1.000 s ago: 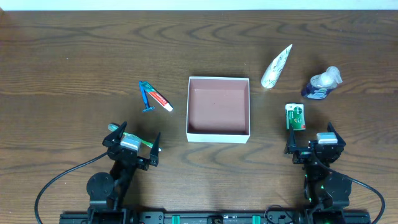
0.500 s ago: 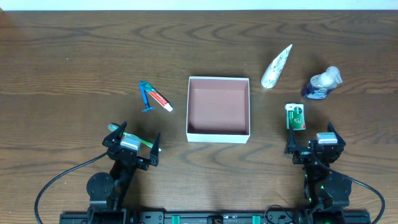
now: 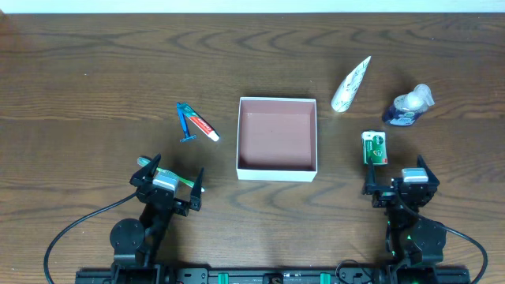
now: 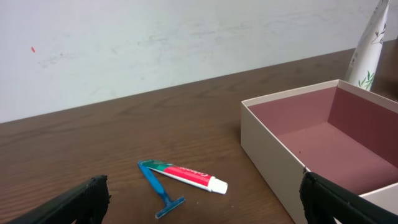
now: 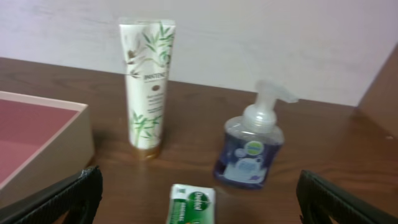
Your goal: Pack container
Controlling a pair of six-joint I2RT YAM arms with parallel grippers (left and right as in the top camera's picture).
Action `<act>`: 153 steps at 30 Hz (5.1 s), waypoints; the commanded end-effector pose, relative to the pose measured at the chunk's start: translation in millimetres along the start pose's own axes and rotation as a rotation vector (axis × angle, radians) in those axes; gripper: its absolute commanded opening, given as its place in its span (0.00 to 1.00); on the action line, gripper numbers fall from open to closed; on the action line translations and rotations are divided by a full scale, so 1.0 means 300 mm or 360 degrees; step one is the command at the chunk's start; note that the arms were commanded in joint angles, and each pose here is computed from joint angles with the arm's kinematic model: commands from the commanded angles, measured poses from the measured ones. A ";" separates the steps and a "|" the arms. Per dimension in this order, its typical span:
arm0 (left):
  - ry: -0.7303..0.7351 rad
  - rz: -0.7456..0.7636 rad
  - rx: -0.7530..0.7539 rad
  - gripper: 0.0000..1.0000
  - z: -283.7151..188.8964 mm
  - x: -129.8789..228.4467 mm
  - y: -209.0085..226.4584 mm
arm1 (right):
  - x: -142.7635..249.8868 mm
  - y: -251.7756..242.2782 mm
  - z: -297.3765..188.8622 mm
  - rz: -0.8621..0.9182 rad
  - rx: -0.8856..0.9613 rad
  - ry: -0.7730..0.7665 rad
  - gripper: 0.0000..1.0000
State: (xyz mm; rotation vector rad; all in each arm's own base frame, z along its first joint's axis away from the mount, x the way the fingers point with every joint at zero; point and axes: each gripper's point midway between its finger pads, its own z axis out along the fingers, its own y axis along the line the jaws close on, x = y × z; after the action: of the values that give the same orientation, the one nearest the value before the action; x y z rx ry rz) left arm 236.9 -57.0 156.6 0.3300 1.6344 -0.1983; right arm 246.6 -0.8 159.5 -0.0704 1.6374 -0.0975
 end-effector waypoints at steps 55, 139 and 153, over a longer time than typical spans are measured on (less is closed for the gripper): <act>0.0087 -0.0009 0.0017 0.98 0.004 0.061 -0.006 | -0.239 0.157 0.612 0.0780 0.0174 0.1204 0.84; 0.0087 -0.0009 0.0017 0.98 0.004 0.061 -0.006 | -0.261 0.945 0.525 0.0221 -0.0604 0.1183 0.01; 0.0087 -0.0009 0.0017 0.98 0.004 0.061 -0.006 | -0.240 1.008 0.525 0.0218 -0.0653 0.1170 0.29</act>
State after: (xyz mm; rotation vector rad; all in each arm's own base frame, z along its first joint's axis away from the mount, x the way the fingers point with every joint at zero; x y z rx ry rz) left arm 237.0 -57.0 155.6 0.3298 1.6408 -0.1995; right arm 414.0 297.1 183.0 -0.2567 2.3846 0.3470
